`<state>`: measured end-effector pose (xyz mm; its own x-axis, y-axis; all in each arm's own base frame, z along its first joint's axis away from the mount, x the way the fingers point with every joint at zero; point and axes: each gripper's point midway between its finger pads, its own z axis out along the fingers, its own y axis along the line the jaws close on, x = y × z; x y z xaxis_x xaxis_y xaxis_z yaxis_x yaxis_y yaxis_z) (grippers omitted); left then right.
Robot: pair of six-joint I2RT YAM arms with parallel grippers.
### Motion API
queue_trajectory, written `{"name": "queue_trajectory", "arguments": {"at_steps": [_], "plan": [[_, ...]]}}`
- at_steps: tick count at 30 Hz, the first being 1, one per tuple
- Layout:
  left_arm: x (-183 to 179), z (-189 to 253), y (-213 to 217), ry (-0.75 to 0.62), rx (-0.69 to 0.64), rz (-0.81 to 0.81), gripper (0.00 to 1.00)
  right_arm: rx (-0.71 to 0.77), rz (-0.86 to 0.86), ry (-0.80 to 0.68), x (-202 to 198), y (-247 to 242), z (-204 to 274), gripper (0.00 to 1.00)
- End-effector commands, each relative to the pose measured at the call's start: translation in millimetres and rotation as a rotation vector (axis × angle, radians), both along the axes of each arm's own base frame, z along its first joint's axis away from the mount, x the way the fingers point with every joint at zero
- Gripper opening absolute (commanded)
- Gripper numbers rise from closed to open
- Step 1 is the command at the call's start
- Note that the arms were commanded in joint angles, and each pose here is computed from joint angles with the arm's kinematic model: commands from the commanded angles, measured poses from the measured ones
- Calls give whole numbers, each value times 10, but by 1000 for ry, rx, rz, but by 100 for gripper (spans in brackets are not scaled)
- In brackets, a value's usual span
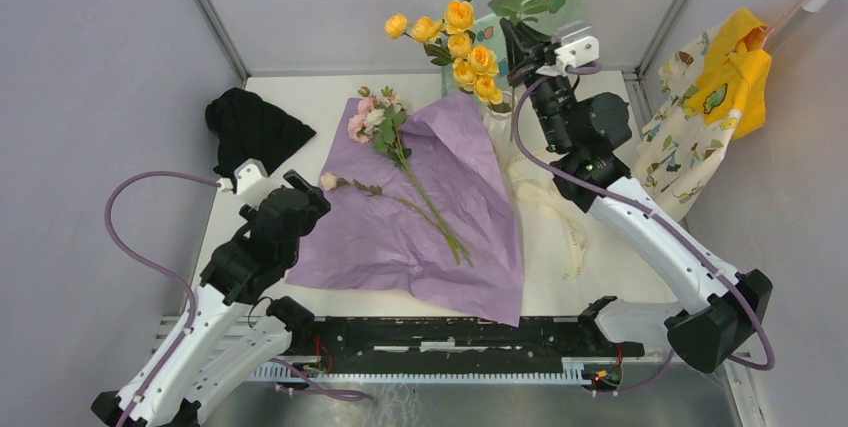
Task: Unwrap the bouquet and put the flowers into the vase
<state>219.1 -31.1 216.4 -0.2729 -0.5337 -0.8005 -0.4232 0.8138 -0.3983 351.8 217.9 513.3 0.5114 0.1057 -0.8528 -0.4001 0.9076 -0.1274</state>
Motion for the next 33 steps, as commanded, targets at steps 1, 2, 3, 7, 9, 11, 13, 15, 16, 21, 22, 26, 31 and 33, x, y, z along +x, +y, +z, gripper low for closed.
{"name": "queue_trajectory", "arguments": {"at_steps": [1, 2, 3, 7, 9, 11, 13, 15, 16, 21, 22, 26, 31, 33], "plan": [[96, 57, -90, -36, -28, -17, 82, 153, -116, -216, -95, -439, 695, 0], [102, 60, -94, -37, -28, -16, 81, 159, -135, -219, -32, -477, 716, 0], [108, 62, -100, -36, -28, -18, 81, 176, -149, -223, 11, -513, 756, 0], [126, 55, -106, -27, -21, -16, 81, 187, -161, -232, 208, -525, 836, 0], [129, 49, -109, -24, -20, -16, 81, 190, -166, -240, 276, -523, 862, 0], [134, 37, -106, -21, -17, -13, 81, 190, -173, -239, 357, -517, 859, 0], [135, 30, -108, -18, -15, -12, 81, 193, -174, -231, 437, -519, 814, 0], [139, 27, -104, -18, -12, -10, 81, 210, -165, -217, 508, -537, 739, 0], [140, 24, -99, -16, -10, -8, 81, 216, -157, -207, 546, -542, 676, 0], [146, 14, -100, -12, -7, -5, 81, 238, -125, -150, 664, -557, 314, 0], [146, 6, -104, -10, -7, -7, 81, 239, -123, -136, 688, -569, 220, 0], [156, -12, -118, -7, -10, -9, 81, 256, -80, -73, 734, -552, -130, 0], [163, -33, -144, -1, -14, -18, 81, 250, -35, 0, 774, -482, -555, 0], [161, -33, -144, -2, -16, -19, 81, 248, -11, 29, 774, -441, -708, 0]]}}
